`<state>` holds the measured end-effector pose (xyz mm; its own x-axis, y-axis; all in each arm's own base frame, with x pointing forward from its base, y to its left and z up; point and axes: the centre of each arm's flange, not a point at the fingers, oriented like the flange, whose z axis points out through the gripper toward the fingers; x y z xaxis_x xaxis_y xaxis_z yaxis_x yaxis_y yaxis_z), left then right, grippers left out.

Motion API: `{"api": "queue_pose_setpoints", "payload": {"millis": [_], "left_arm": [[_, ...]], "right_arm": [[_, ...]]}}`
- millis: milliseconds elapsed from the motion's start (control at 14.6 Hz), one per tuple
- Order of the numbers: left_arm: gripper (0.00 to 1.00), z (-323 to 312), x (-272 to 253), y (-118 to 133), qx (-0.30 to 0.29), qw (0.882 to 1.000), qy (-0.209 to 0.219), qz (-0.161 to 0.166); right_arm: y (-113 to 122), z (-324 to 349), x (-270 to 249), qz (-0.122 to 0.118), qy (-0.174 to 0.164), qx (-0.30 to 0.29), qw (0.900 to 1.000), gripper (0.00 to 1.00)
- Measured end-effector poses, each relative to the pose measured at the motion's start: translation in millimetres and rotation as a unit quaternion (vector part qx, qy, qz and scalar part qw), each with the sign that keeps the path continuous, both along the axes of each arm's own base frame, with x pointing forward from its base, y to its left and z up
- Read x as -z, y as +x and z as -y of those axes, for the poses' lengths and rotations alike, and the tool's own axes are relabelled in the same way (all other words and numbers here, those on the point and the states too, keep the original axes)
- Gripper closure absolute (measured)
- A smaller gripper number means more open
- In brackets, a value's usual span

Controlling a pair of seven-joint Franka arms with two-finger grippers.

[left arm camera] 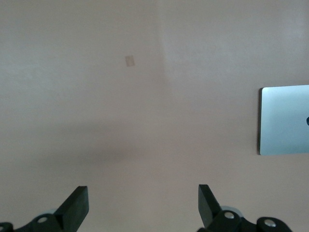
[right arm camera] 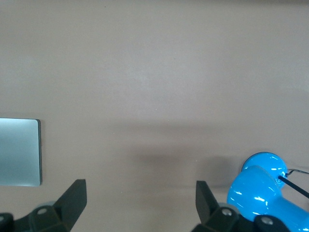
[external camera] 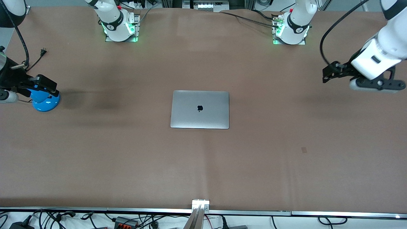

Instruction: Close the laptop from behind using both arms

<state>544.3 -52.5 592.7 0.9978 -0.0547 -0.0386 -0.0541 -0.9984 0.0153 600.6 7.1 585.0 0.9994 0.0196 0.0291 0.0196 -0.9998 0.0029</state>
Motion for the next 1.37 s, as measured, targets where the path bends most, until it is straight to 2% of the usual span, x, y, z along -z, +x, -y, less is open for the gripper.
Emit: {"api": "queue_pose_setpoints", "payload": {"millis": [342,1368], "left_arm": [[0.00,-4.3,-10.9,-12.3,0.003,1.000,0.000,0.009],[0.00,-7.4,-7.5,-6.4,0.025,1.000,0.006,0.007]], "right_arm": [[6.6,-1.9,13.3,-0.008,0.002,-0.002,1.000,0.00],[5.9,-8.8,12.0,-0.009,0.003,-0.008,1.000,0.00]]}}
